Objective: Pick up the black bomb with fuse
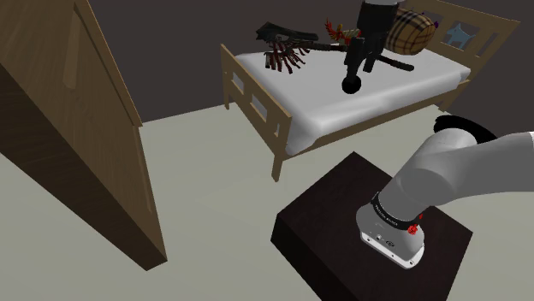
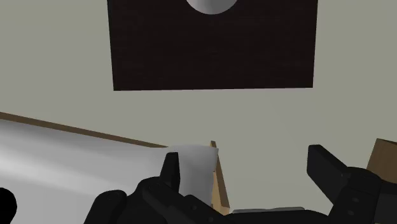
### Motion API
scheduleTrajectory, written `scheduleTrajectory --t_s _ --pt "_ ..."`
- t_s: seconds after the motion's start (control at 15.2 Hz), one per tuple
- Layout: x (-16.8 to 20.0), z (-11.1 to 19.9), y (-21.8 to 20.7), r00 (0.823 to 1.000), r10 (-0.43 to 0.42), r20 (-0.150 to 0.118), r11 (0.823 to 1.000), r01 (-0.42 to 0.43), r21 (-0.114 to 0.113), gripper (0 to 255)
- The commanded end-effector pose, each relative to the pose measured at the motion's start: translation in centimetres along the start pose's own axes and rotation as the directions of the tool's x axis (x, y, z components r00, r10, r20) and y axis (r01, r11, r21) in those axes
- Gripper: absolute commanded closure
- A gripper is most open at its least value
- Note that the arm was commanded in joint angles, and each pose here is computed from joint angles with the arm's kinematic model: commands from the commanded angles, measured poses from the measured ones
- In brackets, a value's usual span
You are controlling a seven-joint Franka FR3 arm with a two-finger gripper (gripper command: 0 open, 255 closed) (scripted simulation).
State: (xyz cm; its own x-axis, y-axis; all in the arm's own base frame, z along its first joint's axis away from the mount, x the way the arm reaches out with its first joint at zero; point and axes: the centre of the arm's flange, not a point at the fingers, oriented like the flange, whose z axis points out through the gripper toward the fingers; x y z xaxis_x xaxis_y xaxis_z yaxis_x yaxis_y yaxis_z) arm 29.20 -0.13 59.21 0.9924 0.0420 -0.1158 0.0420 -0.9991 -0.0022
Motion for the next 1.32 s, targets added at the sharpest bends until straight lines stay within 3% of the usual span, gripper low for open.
scheduleTrajectory --t_s 0.0,1.25 --pt "0.0 0.0 0.0 1.0 0.0 0.0 1.0 0.0 0.0 0" --pt "7.9 6.3 23.3 0.998 -0.02 -0.059 0.999 0.022 0.045 0"
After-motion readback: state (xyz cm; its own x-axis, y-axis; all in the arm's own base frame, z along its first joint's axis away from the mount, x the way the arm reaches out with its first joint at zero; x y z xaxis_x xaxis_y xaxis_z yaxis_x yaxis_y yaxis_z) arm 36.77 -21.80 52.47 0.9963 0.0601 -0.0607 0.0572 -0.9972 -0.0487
